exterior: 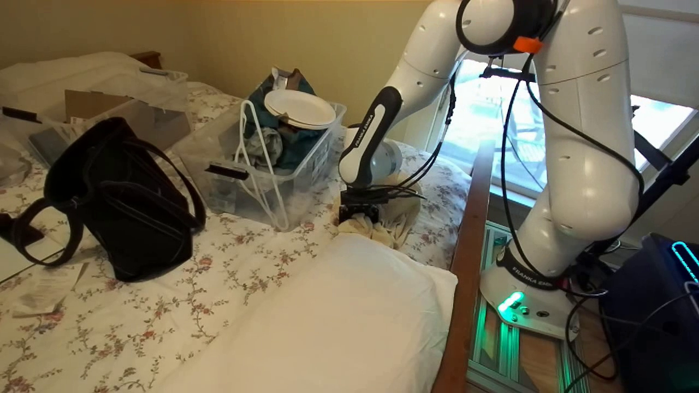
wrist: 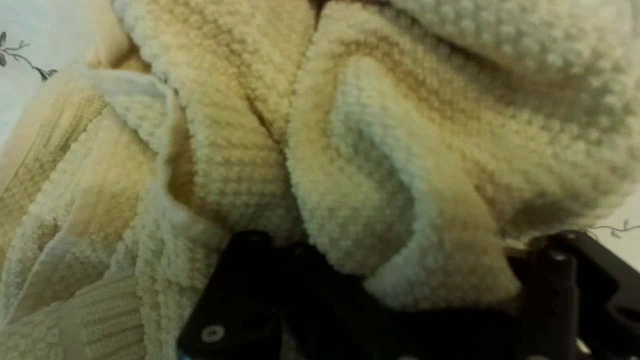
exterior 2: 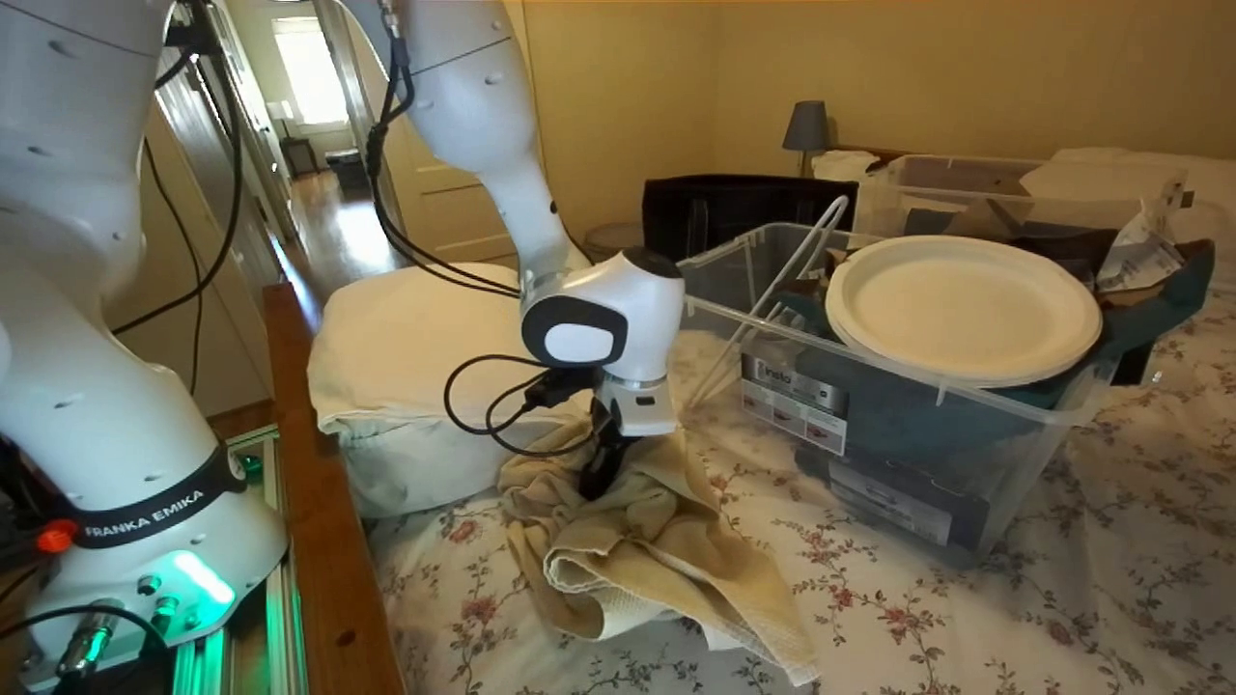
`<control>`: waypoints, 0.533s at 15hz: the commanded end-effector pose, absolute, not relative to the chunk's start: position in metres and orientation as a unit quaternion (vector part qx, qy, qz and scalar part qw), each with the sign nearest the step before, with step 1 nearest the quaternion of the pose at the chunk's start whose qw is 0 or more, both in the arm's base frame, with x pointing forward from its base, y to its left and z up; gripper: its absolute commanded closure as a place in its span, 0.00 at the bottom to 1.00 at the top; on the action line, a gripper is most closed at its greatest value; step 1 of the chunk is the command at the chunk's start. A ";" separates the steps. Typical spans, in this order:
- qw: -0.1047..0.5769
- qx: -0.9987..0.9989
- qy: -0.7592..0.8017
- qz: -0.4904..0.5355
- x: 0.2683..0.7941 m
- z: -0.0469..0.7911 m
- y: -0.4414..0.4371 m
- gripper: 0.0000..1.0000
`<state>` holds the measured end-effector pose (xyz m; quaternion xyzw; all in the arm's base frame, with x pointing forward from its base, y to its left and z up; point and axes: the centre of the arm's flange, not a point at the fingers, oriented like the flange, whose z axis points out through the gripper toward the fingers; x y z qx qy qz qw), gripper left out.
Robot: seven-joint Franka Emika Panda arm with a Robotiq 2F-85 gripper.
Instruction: Put the towel on the right side of the bed.
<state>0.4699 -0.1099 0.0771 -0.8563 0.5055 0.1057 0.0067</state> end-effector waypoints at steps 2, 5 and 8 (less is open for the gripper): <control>-0.004 -0.865 0.486 0.127 0.477 0.074 -0.121 0.68; -0.013 -0.868 0.484 0.108 0.469 0.135 -0.117 0.47; -0.047 -0.867 0.491 0.074 0.463 0.181 -0.120 0.27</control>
